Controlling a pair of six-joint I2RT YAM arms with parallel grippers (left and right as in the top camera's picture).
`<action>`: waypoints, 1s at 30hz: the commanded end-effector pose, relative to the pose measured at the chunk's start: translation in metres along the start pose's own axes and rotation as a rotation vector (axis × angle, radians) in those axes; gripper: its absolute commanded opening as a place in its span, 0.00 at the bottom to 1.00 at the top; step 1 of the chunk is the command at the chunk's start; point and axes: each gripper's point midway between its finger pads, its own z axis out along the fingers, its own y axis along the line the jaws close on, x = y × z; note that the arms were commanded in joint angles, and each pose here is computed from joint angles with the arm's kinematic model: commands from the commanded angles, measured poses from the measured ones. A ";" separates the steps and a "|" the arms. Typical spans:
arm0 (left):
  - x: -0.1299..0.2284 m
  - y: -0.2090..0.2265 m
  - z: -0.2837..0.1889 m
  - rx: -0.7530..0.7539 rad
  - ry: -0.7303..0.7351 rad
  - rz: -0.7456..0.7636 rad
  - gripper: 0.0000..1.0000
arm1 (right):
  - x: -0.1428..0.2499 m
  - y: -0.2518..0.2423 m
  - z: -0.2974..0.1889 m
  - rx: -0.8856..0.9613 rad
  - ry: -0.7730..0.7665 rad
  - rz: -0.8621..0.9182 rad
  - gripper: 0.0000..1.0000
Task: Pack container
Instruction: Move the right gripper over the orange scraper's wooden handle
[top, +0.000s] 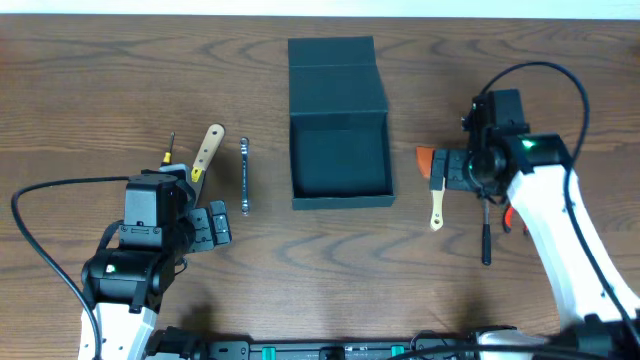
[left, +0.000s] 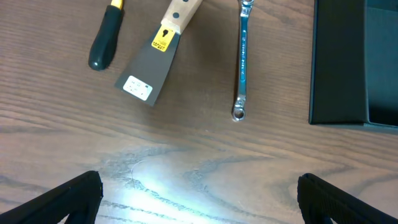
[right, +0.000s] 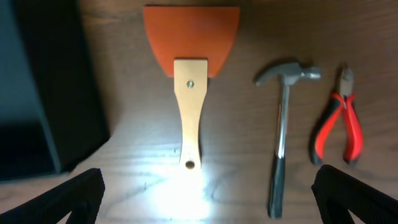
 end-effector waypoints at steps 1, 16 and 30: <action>-0.006 0.000 -0.005 -0.009 -0.018 0.021 0.99 | -0.009 0.001 0.010 0.007 0.008 0.019 0.99; -0.006 0.000 -0.005 -0.009 -0.019 0.021 0.99 | 0.015 0.005 0.046 0.026 0.098 0.065 0.99; -0.006 0.000 -0.005 -0.009 -0.019 0.021 0.99 | 0.050 0.006 0.091 0.016 0.108 0.080 0.97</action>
